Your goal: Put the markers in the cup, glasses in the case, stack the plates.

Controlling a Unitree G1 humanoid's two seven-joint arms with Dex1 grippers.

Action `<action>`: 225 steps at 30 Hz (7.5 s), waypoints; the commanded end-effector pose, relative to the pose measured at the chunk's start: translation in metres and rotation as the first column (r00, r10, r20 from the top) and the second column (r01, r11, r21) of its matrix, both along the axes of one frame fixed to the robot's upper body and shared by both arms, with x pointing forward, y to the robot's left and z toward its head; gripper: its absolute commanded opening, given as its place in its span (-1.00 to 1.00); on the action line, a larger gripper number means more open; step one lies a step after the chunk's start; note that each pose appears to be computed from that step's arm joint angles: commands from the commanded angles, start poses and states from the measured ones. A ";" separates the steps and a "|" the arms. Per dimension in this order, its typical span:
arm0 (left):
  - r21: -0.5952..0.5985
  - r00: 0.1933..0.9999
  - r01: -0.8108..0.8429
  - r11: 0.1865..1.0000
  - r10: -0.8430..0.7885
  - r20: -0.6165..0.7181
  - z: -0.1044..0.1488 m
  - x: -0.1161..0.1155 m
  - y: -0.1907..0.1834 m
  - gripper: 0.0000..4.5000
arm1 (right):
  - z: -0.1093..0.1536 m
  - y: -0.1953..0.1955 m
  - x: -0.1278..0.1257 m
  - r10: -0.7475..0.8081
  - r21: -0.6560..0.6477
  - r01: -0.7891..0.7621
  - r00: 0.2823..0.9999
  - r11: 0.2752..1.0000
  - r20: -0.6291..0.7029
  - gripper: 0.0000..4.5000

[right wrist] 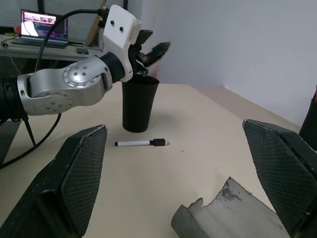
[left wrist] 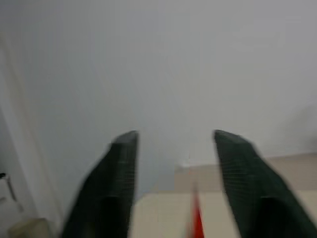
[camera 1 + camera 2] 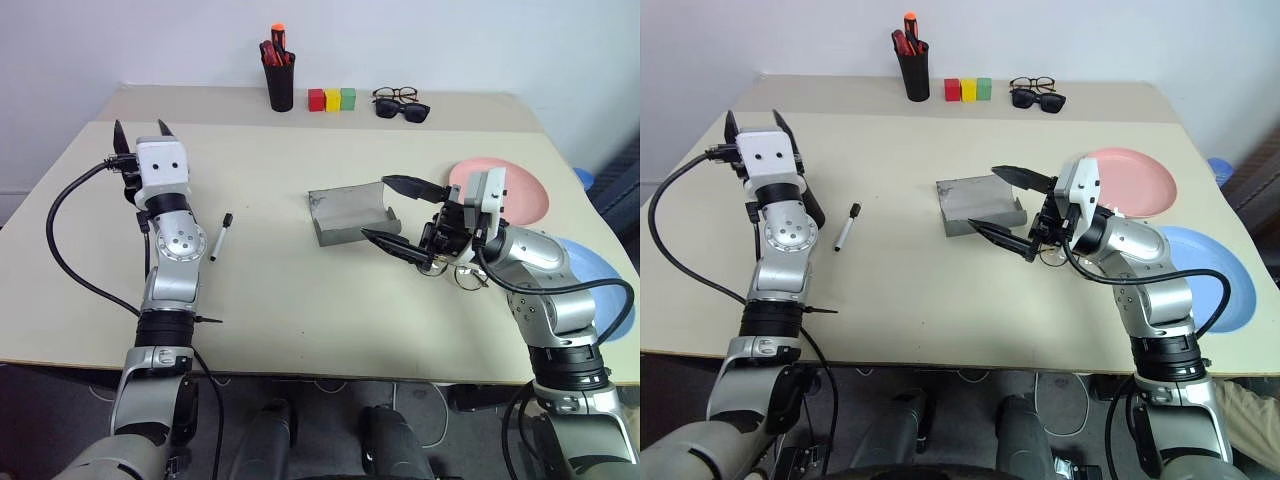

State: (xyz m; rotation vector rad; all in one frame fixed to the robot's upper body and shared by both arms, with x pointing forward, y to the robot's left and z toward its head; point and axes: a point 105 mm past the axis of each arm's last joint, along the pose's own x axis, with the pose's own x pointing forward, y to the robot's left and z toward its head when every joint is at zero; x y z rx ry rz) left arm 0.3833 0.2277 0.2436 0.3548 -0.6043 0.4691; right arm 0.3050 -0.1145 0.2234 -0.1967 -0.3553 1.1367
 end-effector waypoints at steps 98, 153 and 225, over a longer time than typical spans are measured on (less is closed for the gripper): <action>0.109 0.996 -0.091 0.990 0.091 0.001 -0.017 -0.006 0.020 -0.60 | 0.012 0.006 0.004 0.020 0.101 -0.026 0.998 0.995 0.058 1.00; -0.384 -0.356 0.908 0.165 -0.179 -0.917 -0.109 -0.032 -0.189 -0.98 | -0.002 -0.065 -0.044 -0.439 0.080 0.434 0.897 0.897 0.048 1.00; -0.233 -0.218 0.971 0.049 -0.214 -0.952 -0.085 -0.092 -0.140 0.72 | -0.077 -0.151 -0.030 -0.733 -0.655 0.462 0.646 0.598 -0.213 1.00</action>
